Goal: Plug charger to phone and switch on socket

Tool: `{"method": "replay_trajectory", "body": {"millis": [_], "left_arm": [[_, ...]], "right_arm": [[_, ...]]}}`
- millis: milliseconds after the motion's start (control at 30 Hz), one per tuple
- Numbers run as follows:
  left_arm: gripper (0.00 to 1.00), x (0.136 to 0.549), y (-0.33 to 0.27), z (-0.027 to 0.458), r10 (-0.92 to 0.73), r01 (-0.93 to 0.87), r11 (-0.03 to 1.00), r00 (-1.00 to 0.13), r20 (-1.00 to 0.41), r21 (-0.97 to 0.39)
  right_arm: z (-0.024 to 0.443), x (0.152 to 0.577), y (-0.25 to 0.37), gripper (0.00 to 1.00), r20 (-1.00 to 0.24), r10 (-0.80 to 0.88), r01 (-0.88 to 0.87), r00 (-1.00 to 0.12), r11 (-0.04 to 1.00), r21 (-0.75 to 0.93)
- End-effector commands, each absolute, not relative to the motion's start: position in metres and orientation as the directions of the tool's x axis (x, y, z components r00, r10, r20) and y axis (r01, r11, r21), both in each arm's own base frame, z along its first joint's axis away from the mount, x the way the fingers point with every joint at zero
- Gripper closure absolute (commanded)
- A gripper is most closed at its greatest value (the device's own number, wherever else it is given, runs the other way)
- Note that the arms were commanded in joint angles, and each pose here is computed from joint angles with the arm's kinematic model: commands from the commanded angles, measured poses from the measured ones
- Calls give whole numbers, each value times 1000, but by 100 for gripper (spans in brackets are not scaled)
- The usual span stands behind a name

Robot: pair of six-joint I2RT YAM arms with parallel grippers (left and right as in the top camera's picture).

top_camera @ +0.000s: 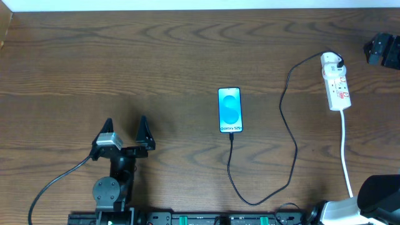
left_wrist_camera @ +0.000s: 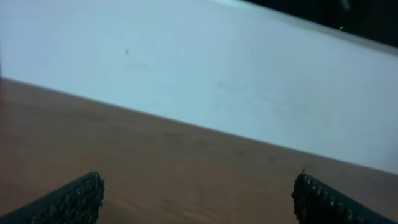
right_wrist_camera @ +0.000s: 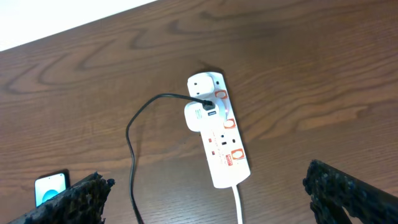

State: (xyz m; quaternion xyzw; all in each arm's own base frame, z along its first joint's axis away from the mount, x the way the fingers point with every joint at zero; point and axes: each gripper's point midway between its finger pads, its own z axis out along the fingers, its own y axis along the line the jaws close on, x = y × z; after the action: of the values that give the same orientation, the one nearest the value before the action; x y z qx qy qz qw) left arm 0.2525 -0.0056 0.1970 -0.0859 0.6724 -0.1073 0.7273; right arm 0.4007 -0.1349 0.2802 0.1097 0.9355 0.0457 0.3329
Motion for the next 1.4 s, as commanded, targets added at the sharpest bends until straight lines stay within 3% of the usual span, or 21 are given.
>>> {"method": "replay_trajectory", "body": {"millis": [0, 167, 333, 1367], "left_arm": [[3, 249, 3, 201, -262, 8, 965, 104, -959, -263], [3, 249, 9, 175, -262, -42, 964, 11, -965, -262], [3, 244, 12, 125, -270, -108, 961, -184, -945, -253], [3, 244, 14, 126, -262, -115, 963, -176, -949, -245]], "right_arm": [[281, 401, -133, 1, -612, 244, 176, -752, 970, 170], [281, 401, -133, 1, -612, 244, 176, -752, 970, 170], [281, 401, -133, 1, -612, 244, 176, -752, 970, 170], [281, 401, -133, 1, -612, 244, 176, -752, 970, 170]]}}
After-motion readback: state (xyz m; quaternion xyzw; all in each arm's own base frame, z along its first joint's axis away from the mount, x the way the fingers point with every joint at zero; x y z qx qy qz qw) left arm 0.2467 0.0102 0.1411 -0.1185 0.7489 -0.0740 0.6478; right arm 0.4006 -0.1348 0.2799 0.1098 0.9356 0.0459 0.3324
